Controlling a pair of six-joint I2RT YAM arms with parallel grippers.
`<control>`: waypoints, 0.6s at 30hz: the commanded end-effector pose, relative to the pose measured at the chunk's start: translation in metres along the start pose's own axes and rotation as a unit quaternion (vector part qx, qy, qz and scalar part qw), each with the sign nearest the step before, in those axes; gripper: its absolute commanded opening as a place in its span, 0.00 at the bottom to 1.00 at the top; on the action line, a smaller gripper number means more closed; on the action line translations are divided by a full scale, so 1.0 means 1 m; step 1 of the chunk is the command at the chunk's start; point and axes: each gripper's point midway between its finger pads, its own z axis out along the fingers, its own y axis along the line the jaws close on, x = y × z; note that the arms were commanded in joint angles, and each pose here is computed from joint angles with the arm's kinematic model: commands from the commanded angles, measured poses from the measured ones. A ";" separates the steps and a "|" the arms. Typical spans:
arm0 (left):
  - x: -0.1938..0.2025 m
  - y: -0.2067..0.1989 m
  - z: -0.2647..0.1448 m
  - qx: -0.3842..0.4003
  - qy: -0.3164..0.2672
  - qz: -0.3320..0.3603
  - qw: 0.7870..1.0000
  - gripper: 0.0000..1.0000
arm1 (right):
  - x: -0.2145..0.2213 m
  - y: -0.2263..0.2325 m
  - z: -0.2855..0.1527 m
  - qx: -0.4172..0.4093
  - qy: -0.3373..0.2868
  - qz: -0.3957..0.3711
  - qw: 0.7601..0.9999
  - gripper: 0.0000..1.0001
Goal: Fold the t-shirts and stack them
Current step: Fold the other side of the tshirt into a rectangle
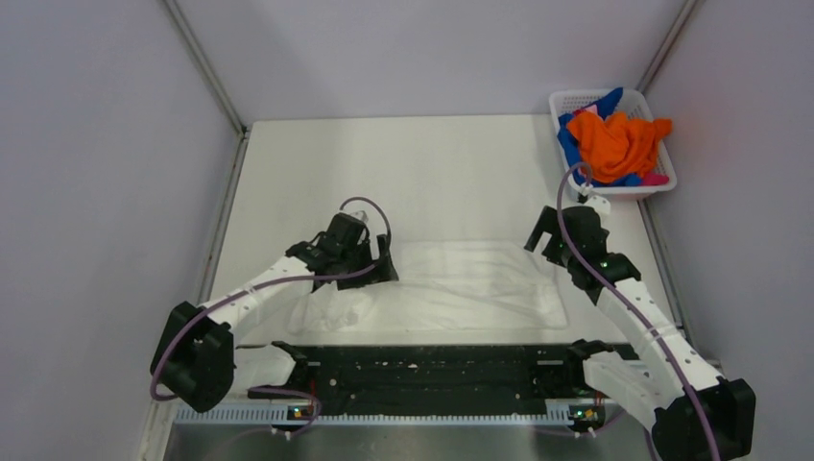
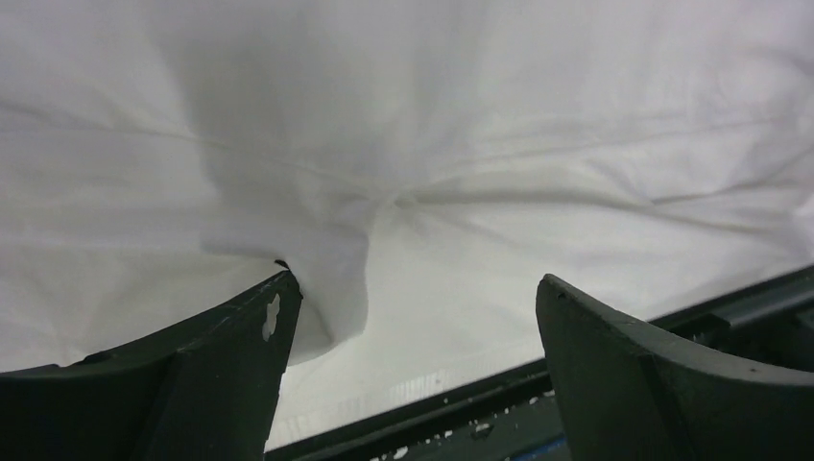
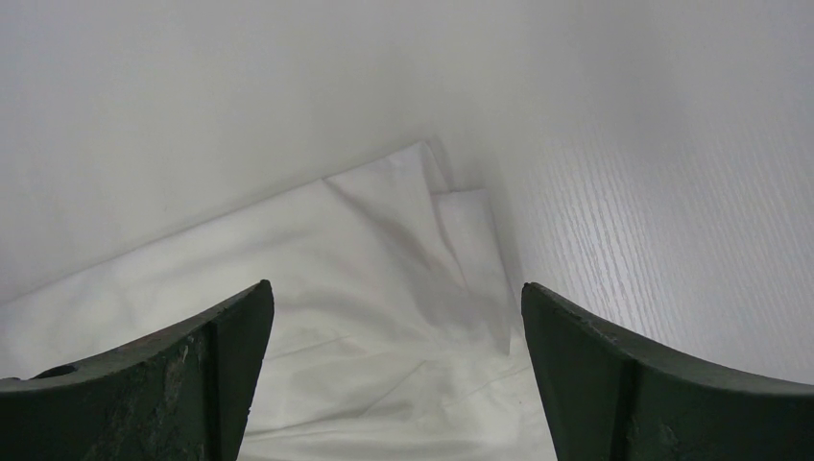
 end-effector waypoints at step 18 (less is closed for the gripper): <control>0.052 -0.069 -0.011 0.111 0.077 0.079 0.988 0.98 | -0.006 0.004 -0.005 -0.013 -0.019 -0.003 1.000 0.99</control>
